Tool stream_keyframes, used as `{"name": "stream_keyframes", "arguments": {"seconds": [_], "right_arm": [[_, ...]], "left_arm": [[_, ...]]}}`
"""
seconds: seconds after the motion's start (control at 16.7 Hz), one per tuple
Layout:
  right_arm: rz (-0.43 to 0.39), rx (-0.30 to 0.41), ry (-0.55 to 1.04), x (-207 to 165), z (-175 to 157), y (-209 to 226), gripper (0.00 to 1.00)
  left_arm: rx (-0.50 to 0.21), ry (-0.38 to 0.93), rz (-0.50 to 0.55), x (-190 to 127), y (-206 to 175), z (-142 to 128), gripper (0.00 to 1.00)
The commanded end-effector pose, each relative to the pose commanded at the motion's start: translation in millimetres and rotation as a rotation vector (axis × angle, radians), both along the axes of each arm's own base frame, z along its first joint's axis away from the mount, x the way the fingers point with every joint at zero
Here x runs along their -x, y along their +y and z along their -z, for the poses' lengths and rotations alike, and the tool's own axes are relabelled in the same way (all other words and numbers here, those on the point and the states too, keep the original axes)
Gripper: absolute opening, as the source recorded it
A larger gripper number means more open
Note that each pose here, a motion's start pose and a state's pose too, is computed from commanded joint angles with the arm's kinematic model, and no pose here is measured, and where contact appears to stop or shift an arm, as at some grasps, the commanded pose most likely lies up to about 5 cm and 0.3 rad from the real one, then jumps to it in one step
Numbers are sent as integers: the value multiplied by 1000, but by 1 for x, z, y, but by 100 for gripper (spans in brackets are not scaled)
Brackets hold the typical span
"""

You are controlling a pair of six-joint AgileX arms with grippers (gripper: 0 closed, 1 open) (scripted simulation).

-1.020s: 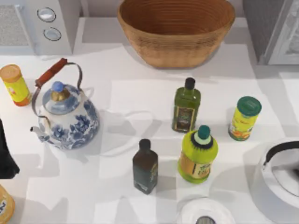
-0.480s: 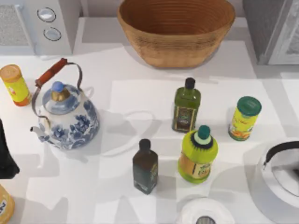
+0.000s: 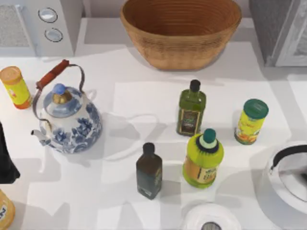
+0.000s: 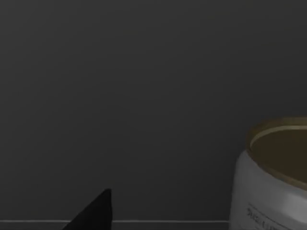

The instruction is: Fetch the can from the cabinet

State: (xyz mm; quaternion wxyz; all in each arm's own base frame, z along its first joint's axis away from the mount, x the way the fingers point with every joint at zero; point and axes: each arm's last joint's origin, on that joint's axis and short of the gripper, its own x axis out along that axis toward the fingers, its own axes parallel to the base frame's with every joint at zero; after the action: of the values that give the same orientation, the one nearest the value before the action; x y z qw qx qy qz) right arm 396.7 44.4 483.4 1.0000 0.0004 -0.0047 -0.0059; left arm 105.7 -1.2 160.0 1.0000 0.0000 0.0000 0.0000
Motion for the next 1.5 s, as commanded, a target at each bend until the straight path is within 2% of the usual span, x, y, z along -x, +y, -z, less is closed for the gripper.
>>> {"name": "stream_keyframes", "arguments": {"seconds": [0.72,1.32,1.5], "right_arm": [[0,0,0,0,0,0,2],[-1,-1,-1,1,-1,1,0],[20,-2,-4,26,-15,-1,0]], "left_arm": [[0,0,0,0,0,0,100],[0,0,0,0,0,0,100],[0,0,0,0,0,0,100]]}}
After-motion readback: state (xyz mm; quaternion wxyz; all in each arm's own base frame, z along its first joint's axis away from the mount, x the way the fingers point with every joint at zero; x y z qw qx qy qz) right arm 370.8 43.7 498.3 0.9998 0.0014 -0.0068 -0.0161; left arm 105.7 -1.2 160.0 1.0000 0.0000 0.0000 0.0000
